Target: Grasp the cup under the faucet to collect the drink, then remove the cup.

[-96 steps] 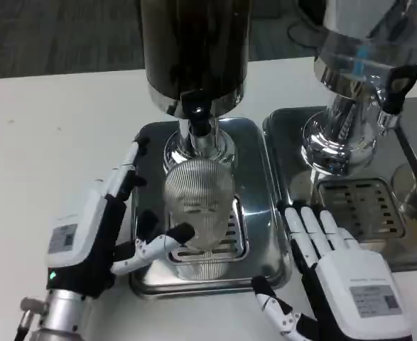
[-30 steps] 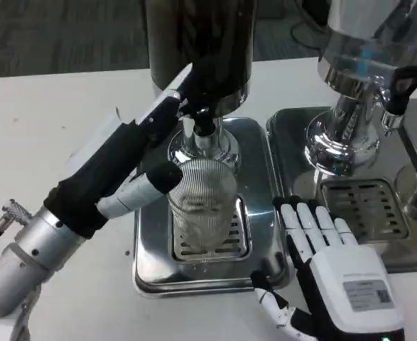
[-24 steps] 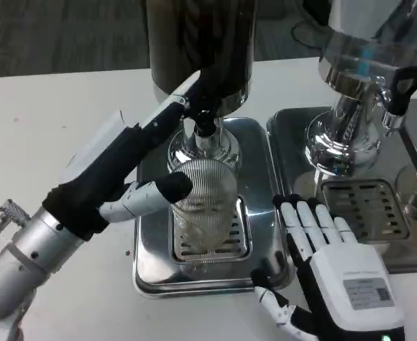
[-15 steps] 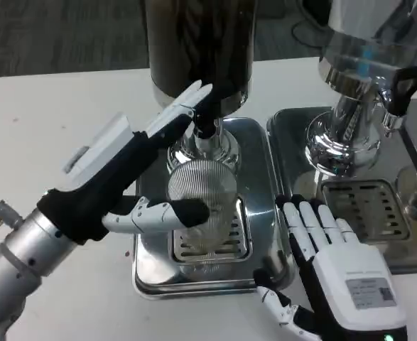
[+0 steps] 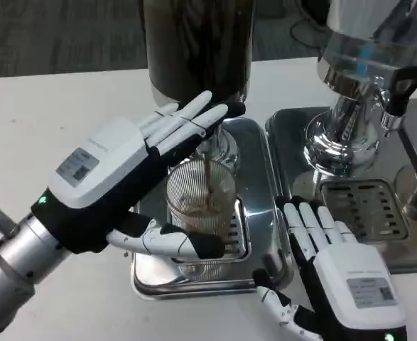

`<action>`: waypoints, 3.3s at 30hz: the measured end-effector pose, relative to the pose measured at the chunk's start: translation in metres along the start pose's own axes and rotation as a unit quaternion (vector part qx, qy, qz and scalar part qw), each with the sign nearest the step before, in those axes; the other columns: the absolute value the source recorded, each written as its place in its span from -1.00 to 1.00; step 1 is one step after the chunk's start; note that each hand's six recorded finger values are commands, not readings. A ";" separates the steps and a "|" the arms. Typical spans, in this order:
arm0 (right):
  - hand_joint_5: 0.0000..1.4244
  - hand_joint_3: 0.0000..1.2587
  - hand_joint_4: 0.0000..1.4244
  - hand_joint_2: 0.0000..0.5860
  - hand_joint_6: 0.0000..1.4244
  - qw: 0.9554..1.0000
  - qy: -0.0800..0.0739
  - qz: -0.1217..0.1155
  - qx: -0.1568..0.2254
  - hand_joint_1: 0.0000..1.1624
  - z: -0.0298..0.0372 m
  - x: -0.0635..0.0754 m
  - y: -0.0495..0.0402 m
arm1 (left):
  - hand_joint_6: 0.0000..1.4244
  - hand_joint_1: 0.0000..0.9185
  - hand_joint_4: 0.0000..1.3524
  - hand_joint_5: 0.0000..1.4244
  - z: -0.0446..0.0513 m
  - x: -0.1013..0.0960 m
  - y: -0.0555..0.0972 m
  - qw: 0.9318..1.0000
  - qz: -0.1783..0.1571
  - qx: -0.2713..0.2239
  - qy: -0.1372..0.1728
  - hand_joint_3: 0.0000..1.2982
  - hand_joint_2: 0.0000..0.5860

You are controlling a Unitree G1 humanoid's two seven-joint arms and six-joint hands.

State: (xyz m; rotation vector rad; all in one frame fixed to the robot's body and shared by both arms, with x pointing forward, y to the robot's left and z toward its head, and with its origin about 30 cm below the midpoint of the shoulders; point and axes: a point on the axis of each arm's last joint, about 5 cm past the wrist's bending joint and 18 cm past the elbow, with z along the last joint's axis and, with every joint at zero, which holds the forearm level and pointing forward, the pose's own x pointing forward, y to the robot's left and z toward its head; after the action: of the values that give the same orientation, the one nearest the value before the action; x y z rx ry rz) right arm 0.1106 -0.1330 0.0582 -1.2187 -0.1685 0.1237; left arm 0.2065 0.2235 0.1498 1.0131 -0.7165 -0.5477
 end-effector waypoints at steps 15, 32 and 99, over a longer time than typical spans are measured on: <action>-1.00 -1.00 -1.00 -0.21 -0.87 0.987 0.016 0.028 0.154 -0.58 -0.0069 0.026 -0.0170 | -0.85 -1.00 -1.00 -0.78 0.0046 -0.001 -0.006 1.000 0.004 0.005 -0.003 -0.86 -0.71; -1.00 -1.00 -1.00 -0.26 -1.00 0.981 -0.010 0.090 0.171 -0.45 -0.0073 0.059 -0.0241 | -0.85 -1.00 -1.00 -0.78 0.0048 0.001 -0.007 1.000 0.006 0.002 -0.003 -0.85 -0.69; -1.00 -1.00 -1.00 -0.33 -0.87 0.937 -0.034 0.083 0.336 -0.07 0.0110 0.089 0.0011 | -1.00 -1.00 -1.00 -1.00 0.0130 -0.119 -0.087 0.927 0.074 -0.057 0.362 -1.00 -0.55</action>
State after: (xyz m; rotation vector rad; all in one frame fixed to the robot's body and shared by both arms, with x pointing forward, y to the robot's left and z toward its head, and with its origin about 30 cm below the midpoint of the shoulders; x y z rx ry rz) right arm 0.1957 -0.1060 0.0664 -0.5415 -0.0712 0.3431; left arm 0.1120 0.2624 0.0433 0.9514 -0.0944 -0.0558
